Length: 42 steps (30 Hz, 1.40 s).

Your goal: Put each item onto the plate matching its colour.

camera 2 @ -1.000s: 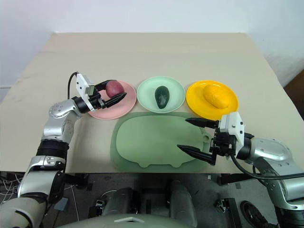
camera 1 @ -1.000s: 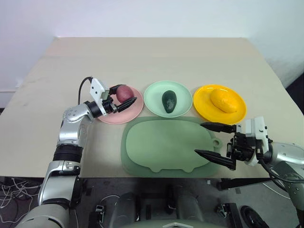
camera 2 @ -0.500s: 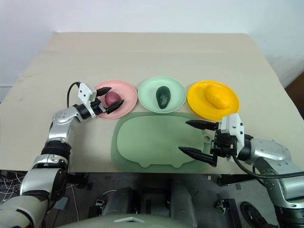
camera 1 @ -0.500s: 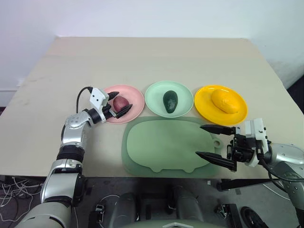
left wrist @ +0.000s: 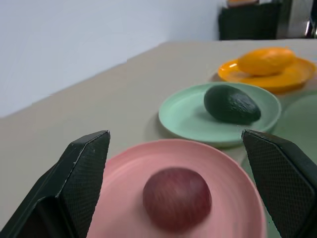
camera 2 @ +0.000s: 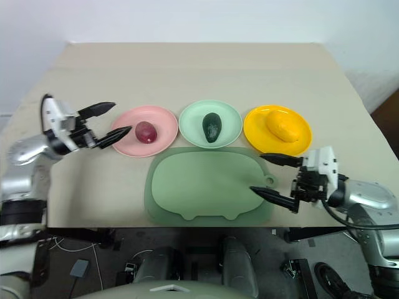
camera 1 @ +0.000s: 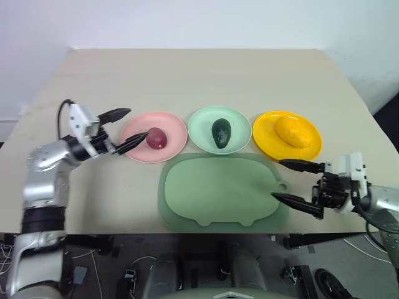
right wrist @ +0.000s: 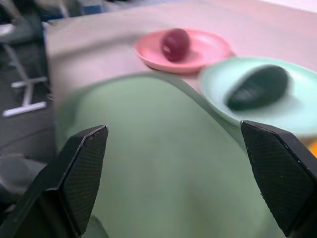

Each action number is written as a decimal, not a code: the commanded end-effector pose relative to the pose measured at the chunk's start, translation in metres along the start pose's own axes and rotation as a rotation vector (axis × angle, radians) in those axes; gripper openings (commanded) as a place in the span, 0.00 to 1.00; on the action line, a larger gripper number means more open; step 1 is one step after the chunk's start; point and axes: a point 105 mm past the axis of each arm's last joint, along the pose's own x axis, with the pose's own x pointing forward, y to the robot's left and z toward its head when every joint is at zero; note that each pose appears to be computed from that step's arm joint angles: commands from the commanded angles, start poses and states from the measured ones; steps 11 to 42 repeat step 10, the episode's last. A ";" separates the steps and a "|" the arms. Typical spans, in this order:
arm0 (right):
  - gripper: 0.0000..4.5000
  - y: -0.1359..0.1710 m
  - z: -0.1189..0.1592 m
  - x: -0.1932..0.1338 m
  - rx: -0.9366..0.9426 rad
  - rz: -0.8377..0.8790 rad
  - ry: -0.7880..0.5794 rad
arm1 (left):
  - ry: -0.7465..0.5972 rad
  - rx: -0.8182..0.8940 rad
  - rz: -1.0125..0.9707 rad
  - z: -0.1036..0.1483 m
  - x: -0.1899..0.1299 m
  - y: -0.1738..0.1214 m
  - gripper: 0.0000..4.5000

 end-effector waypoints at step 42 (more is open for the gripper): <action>1.00 -0.017 -0.010 -0.040 -0.005 -0.121 0.045 | 0.067 -0.211 0.141 -0.019 -0.087 -0.026 0.99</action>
